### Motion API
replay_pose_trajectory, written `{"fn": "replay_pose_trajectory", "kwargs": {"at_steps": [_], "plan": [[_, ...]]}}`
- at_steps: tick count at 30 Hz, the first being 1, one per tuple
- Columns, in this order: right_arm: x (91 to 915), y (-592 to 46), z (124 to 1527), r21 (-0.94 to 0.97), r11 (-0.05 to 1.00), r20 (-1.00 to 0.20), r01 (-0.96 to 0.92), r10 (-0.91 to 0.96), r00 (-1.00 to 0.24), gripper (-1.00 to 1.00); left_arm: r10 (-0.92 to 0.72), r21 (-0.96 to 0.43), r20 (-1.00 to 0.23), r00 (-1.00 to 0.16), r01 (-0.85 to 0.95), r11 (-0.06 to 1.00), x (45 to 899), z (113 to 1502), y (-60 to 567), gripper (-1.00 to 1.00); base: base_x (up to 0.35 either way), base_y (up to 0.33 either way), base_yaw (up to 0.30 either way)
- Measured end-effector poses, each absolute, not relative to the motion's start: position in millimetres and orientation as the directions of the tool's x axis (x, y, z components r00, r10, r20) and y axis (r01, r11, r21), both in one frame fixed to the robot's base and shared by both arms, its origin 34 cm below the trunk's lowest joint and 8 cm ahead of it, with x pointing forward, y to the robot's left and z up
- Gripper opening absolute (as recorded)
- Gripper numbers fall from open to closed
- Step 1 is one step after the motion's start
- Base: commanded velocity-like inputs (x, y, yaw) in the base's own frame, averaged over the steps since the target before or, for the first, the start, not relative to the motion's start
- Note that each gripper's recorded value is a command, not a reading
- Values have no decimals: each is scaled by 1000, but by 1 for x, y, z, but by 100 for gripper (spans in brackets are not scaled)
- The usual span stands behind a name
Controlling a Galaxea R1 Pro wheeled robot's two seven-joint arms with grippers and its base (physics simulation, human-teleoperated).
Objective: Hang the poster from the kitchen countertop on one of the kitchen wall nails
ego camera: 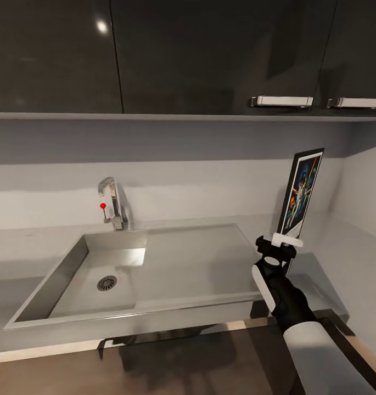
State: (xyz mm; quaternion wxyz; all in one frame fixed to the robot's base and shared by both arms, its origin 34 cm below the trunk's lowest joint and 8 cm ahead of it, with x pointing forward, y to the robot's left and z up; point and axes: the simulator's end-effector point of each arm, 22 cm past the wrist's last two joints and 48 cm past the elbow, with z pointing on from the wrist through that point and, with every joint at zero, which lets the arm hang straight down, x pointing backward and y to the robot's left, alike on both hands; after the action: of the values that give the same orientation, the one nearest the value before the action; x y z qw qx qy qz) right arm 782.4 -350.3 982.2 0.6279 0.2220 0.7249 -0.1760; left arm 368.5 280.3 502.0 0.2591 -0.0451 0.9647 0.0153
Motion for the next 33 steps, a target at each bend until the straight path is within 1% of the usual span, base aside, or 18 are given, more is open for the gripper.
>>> {"fn": "replay_pose_trajectory", "kwargs": {"at_steps": [17,20,33], "plan": [[782,-350,969,11,839,-985,544,104,-139,100,-79,6,-501,-862,-95,995,368,502,280,100,0,0,0],[783,-351,966,26,836,-987,549,108,-116,100,-79,6,-501,-862,-95,995,368,502,280,100,0,0,0],[782,-353,953,22,832,-986,554,109,-124,100,-79,6,-501,-862,-95,995,368,502,280,100,0,0,0]]}}
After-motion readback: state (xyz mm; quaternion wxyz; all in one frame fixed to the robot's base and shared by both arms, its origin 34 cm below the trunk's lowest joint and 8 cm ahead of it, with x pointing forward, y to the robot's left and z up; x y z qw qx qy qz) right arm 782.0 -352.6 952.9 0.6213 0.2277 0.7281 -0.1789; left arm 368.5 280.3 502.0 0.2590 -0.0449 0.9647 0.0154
